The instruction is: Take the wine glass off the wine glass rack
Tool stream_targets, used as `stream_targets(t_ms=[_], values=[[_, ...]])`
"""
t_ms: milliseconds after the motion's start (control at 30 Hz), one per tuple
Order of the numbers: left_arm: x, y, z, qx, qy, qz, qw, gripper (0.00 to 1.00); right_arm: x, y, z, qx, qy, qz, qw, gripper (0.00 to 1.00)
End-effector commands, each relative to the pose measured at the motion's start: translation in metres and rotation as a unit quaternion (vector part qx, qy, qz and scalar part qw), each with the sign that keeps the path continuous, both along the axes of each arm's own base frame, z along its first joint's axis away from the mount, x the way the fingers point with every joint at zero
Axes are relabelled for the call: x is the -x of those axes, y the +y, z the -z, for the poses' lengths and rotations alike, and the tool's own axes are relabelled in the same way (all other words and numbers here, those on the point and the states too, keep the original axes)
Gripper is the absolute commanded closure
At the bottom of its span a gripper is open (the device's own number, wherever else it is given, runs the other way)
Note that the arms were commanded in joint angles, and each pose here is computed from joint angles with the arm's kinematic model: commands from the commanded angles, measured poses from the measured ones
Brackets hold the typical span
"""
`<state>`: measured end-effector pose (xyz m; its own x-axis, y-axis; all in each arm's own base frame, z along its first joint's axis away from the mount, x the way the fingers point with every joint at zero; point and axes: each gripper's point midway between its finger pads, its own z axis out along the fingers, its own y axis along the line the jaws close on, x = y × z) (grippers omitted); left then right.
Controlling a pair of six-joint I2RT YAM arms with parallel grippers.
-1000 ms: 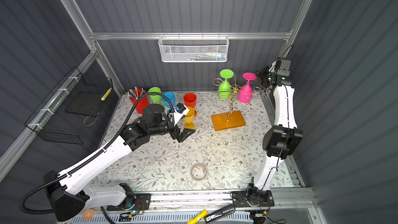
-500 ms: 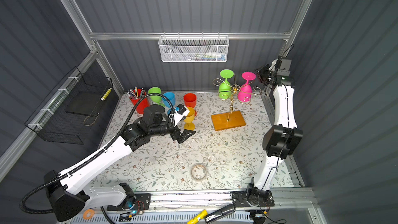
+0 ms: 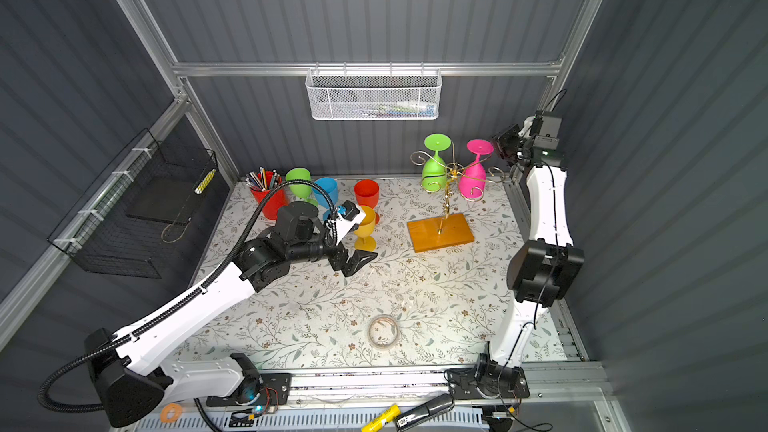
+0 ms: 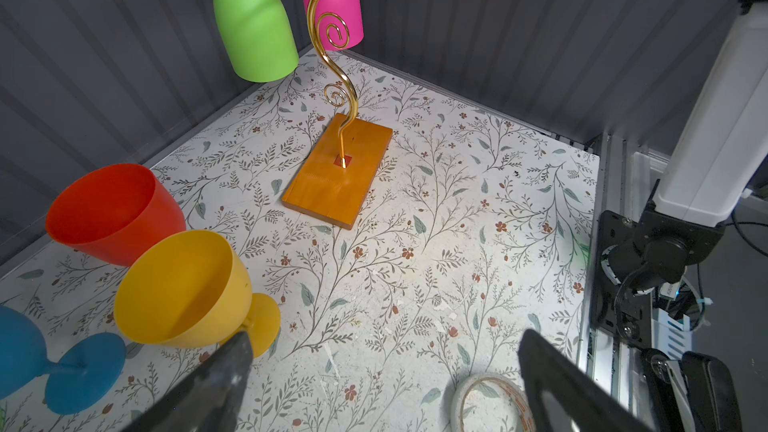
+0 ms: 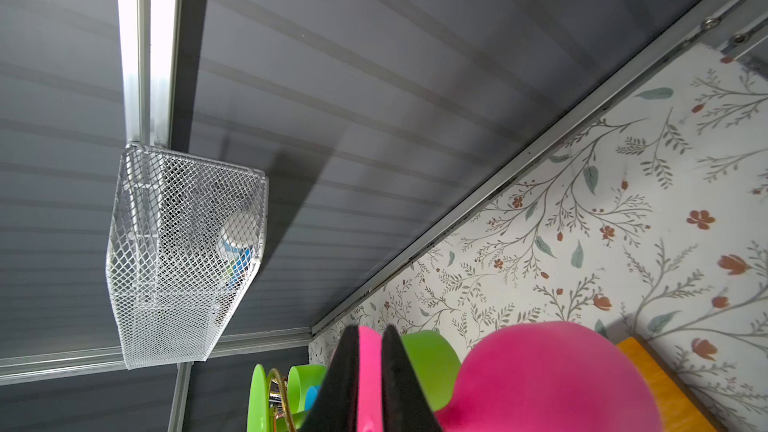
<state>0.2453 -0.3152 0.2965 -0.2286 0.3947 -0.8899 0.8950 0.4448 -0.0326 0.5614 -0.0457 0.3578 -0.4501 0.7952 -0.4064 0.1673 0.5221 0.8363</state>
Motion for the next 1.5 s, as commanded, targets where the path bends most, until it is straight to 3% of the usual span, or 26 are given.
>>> stream_targets(t_ms=[0, 367, 767, 1133, 1467], values=[[0.007, 0.000, -0.007, 0.008, -0.013, 0.015, 1.000, 0.00, 0.009, -0.003, -0.014, 0.019, -0.013, 0.008, 1.000, 0.75], [0.008, -0.001, -0.007, 0.009, -0.010, 0.018, 1.000, 0.00, 0.019, -0.015, -0.002, 0.048, 0.010, 0.024, 0.998, 0.68], [0.009, -0.001, -0.009, 0.011, -0.010, 0.021, 1.000, 0.00, 0.011, -0.004, 0.008, 0.019, 0.003, 0.004, 1.000, 0.68], [0.010, -0.001, -0.009, 0.010, -0.012, 0.021, 1.000, 0.00, -0.001, 0.005, 0.002, -0.038, -0.028, -0.009, 0.999, 0.80], [0.010, -0.001, -0.008, 0.009, -0.010, 0.021, 1.000, 0.00, 0.003, 0.004, -0.011, -0.036, -0.043, -0.002, 0.998, 0.95]])
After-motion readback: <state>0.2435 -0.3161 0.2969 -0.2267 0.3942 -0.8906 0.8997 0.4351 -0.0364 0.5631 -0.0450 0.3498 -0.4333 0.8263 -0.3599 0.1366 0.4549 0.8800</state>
